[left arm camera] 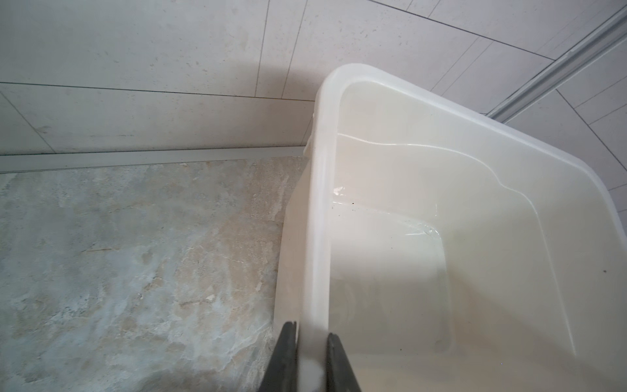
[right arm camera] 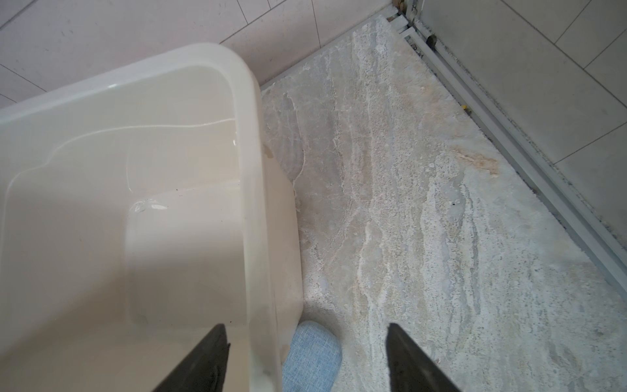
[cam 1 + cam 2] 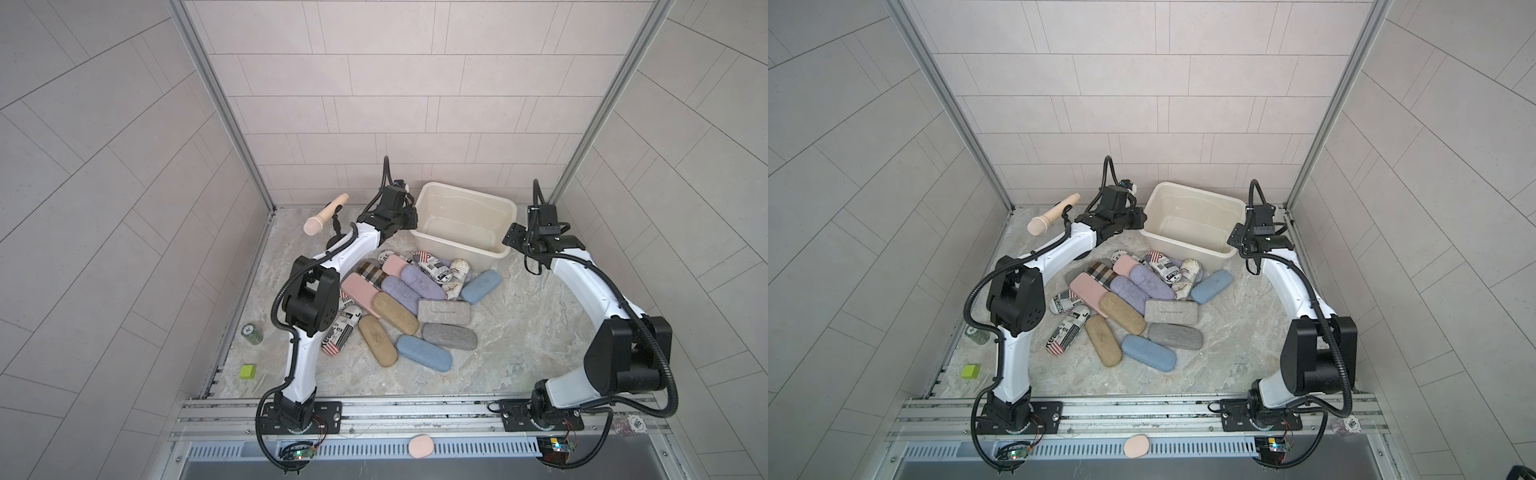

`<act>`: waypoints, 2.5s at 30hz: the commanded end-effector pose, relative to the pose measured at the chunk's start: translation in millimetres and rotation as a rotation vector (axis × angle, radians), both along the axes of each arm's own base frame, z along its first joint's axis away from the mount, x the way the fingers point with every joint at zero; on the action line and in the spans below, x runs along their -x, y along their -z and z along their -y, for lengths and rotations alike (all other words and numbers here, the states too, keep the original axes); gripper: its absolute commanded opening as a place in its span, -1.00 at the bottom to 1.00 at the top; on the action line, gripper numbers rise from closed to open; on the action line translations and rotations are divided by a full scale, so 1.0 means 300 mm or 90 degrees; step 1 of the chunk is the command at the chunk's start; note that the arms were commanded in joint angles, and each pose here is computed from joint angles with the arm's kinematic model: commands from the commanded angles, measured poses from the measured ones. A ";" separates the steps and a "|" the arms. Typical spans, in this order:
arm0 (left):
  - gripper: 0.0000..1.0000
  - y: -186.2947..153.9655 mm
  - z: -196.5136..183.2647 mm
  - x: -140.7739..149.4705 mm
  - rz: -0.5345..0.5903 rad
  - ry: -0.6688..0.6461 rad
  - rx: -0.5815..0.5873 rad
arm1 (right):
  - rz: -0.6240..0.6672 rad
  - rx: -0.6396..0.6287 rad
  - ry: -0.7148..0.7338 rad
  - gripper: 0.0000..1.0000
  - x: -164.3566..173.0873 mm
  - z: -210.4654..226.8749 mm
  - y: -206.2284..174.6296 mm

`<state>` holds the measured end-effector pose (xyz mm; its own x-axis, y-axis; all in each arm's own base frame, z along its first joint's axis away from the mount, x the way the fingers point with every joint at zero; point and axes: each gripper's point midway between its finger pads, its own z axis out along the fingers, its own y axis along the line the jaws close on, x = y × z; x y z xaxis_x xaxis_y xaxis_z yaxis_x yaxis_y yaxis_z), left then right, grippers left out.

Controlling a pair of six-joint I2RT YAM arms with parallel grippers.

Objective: Put the glasses cases into the storage boxes
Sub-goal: Move the storage box to the center of the board.

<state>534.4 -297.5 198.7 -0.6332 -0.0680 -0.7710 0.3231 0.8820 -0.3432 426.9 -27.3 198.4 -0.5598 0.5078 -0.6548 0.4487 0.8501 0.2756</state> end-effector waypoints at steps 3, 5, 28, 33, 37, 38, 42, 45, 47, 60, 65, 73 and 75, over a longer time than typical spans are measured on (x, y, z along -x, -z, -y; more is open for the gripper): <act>-0.87 -0.053 0.081 0.025 0.024 0.071 0.031 | 0.014 -0.030 0.027 0.14 -0.039 0.001 0.007; -0.86 -0.055 0.081 0.025 0.026 0.073 0.031 | 0.013 -0.034 0.033 -0.04 -0.046 0.002 0.013; 0.25 -0.302 -0.209 0.246 0.079 -0.089 0.015 | 0.147 -0.025 0.283 -1.00 0.055 0.192 -0.212; 0.25 -0.331 -0.281 0.361 0.085 -0.113 0.042 | 0.152 0.033 0.371 -1.00 0.226 0.303 -0.218; 0.25 -0.339 -0.319 0.433 0.086 -0.118 0.059 | 0.125 0.055 0.397 -1.00 0.353 0.345 -0.174; 0.26 -0.343 -0.327 0.449 0.088 -0.120 0.064 | 0.115 0.061 0.400 -1.00 0.387 0.348 -0.159; 0.26 -0.338 -0.350 0.499 0.087 -0.118 0.070 | 0.099 0.071 0.405 -1.00 0.510 0.341 -0.112; 0.25 -0.344 -0.363 0.524 0.089 -0.119 0.072 | 0.096 0.056 0.385 -1.00 0.572 0.314 -0.085; 0.26 -0.350 -0.367 0.534 0.088 -0.118 0.079 | 0.096 0.052 0.385 -1.00 0.621 0.306 -0.088; 0.26 -0.311 -0.341 0.628 0.015 -0.061 0.085 | 0.046 0.015 0.309 -0.31 0.689 0.231 -0.010; 0.26 -0.312 -0.338 0.628 0.012 -0.051 0.071 | 0.045 0.000 0.274 0.09 0.691 0.202 -0.008; 0.26 -0.369 -0.302 0.606 0.015 -0.026 0.080 | -0.006 0.029 0.079 0.30 0.614 0.107 -0.113; 0.26 -0.397 -0.293 0.593 0.025 -0.024 0.083 | -0.016 0.043 0.001 0.32 0.596 0.062 -0.147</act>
<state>354.2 -203.3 299.0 -0.6208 -0.2017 -0.7576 0.2691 0.8528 -0.4475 247.7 -66.2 232.3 -0.4356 0.5919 -0.6782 0.6036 0.7510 0.2677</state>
